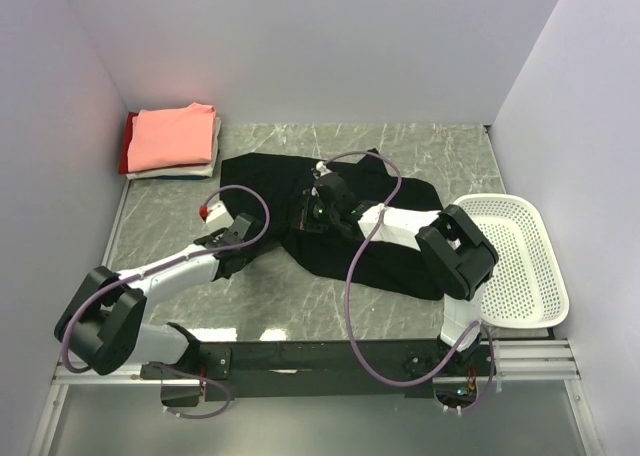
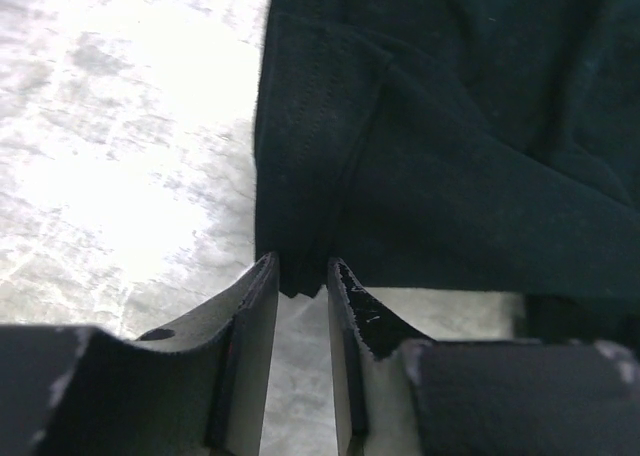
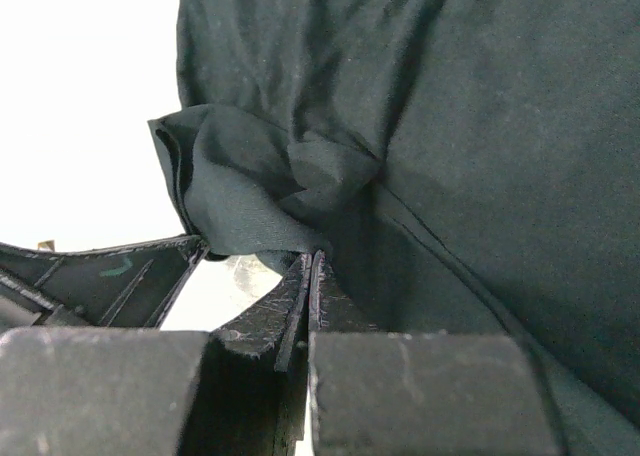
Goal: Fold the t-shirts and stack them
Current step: Fold the tshirt
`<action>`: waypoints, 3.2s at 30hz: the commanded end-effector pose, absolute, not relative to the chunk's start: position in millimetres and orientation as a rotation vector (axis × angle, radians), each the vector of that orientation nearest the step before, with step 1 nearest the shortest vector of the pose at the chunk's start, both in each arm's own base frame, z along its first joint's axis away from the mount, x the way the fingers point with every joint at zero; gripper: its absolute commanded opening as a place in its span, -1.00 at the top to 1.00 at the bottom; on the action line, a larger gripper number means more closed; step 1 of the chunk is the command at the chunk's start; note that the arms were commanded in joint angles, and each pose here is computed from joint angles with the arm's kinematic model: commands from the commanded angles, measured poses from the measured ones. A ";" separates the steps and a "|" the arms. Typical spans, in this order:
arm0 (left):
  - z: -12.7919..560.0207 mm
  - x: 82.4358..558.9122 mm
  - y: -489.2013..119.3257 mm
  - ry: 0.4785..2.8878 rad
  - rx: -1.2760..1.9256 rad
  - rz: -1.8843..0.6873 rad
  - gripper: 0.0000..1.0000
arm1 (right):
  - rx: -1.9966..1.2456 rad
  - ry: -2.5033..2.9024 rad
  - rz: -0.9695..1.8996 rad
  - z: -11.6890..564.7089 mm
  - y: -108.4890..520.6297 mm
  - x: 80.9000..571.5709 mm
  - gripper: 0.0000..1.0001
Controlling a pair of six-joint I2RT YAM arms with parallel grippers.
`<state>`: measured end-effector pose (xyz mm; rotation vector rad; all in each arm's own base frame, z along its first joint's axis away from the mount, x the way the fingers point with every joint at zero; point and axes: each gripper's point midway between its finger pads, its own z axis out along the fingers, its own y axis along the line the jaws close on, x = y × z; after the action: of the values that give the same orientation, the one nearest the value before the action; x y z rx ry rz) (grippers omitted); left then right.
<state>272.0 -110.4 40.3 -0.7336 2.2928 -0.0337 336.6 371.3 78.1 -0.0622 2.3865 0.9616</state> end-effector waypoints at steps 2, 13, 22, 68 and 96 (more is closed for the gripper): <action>42.3 277.7 -101.3 2.234 -0.794 0.030 0.33 | -0.055 2.339 0.992 87.2 374.6 346.4 1.00; 38.3 275.9 -93.1 2.220 -0.801 0.083 0.72 | -0.046 2.326 1.010 93.8 372.4 347.9 1.00; 79.5 292.3 -71.0 2.106 -0.810 0.144 0.99 | -0.008 2.301 1.045 107.6 358.2 355.7 1.00; 100.5 295.0 -22.6 2.049 -1.035 -0.173 0.00 | -0.304 2.369 1.150 106.6 407.1 262.7 0.15; 47.5 325.4 3.9 1.960 -1.169 -0.138 0.89 | 0.047 2.364 0.817 97.6 288.6 279.7 0.18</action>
<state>307.7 -8.6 30.3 -1.2162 2.0137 -0.1864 275.1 304.2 94.8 -0.0124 2.3840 0.8710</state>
